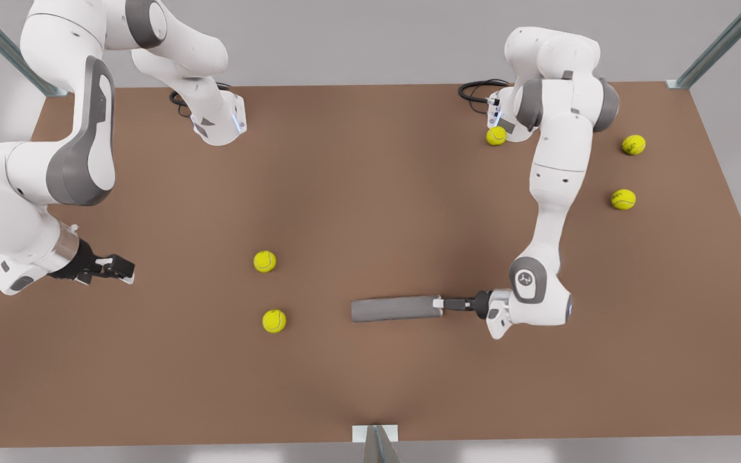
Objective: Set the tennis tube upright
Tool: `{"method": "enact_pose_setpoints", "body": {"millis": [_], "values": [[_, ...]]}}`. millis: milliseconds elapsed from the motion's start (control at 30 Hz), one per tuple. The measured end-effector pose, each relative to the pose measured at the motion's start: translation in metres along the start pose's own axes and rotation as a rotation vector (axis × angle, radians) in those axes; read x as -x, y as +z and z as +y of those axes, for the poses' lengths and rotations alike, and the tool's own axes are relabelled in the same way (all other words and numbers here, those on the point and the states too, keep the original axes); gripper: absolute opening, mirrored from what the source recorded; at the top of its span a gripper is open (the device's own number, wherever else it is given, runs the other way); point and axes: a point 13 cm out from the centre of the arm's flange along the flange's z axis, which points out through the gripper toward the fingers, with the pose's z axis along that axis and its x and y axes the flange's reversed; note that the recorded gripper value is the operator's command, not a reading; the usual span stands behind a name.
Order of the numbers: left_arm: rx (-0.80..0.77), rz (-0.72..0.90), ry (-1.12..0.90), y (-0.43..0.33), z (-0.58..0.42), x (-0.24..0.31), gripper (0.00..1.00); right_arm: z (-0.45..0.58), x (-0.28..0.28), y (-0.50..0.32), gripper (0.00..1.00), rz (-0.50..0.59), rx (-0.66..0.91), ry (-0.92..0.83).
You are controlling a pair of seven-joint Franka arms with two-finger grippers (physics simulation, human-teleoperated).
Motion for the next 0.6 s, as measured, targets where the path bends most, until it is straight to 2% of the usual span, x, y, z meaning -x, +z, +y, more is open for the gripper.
{"method": "enact_pose_setpoints", "body": {"millis": [600], "values": [[-0.132, -0.037, 0.048, 0.025, -0.024, 0.005, 1.00, 0.002, 0.000, 0.005, 1.00, 0.008, 0.001, 0.097]]}}
